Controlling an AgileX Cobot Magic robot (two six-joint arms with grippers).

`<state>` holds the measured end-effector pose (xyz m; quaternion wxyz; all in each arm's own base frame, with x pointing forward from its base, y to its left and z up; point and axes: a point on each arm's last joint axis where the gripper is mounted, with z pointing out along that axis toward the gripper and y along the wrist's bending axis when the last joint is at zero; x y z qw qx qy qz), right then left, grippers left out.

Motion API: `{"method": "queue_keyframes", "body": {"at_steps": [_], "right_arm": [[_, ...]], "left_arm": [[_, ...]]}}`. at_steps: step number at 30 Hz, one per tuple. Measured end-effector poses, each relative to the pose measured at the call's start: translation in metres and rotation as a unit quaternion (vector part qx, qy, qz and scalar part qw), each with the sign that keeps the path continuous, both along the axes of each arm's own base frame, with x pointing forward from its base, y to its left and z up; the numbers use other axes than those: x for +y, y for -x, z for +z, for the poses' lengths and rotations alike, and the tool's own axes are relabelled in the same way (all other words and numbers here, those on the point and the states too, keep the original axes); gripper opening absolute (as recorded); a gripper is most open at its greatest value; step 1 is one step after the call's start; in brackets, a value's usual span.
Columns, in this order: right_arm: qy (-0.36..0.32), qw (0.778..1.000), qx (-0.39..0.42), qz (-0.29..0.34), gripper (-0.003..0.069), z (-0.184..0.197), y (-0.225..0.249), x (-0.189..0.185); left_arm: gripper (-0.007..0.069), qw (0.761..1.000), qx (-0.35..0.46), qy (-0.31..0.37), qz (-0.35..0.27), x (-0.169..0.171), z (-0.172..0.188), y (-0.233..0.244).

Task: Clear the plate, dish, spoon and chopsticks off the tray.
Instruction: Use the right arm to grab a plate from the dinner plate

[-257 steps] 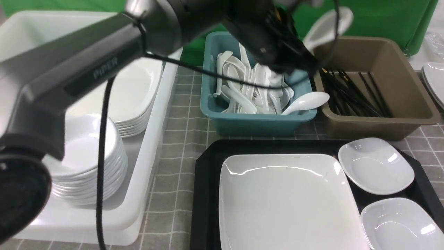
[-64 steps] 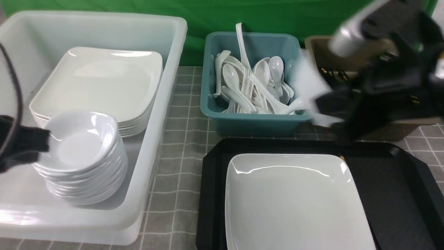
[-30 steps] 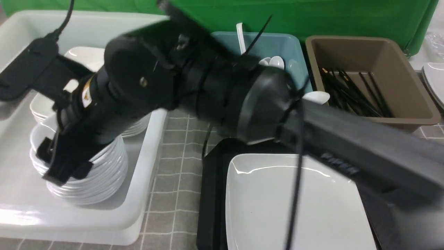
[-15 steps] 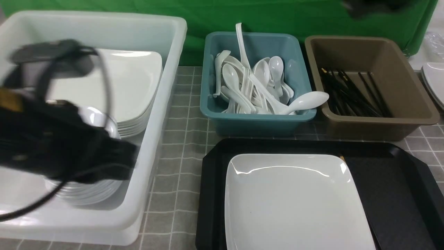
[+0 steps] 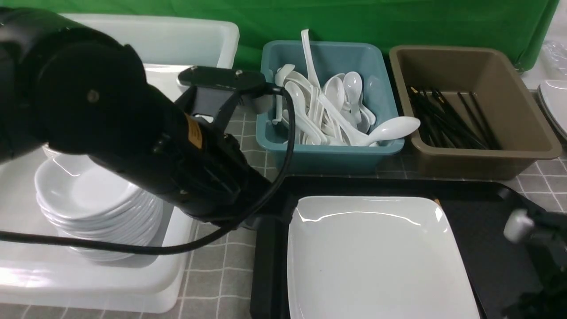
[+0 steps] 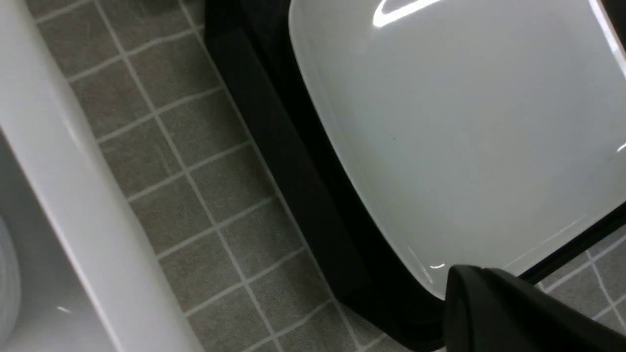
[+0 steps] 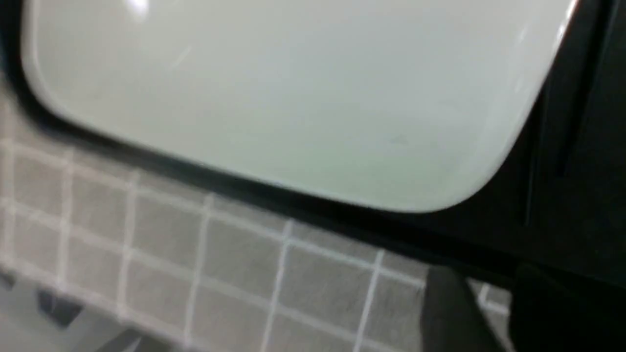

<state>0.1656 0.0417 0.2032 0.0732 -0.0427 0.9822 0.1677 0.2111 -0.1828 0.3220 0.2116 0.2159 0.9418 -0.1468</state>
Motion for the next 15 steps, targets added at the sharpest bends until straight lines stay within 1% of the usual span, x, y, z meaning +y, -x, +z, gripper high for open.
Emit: {"method": "queue_keyframes", "body": {"at_steps": [1, 2, 4, 6, 9, 15], "right_arm": [[0.003, 1.0, -0.006, -0.02, 0.0414, -0.01, -0.001, -0.001], [0.001, 1.0, -0.005, -0.03, 0.045, -0.015, -0.001, -0.001], [0.0, 0.999, -0.002, -0.047, 0.0496, -0.022, -0.005, -0.001], [-0.001, 0.998, -0.005, -0.064, 0.0516, -0.028, -0.011, -0.001], [-0.005, 0.997, 0.005, -0.081, 0.0524, -0.037, -0.018, 0.0], [-0.026, 0.996, 0.019, -0.079, 0.0521, -0.045, -0.023, 0.006]], "left_arm": [[0.0001, 1.0, -0.006, -0.002, -0.001, 0.001, 0.002, 0.0], [0.0001, 1.0, -0.007, -0.004, -0.001, 0.002, 0.002, 0.0], [0.0001, 1.0, -0.012, -0.007, -0.002, 0.003, 0.004, 0.001], [0.0001, 1.0, -0.014, -0.009, -0.002, 0.004, 0.005, 0.002], [0.0001, 1.0, -0.014, -0.016, -0.003, 0.006, 0.006, 0.003], [0.0001, 0.999, -0.009, -0.038, -0.005, 0.01, 0.005, 0.004]]}}
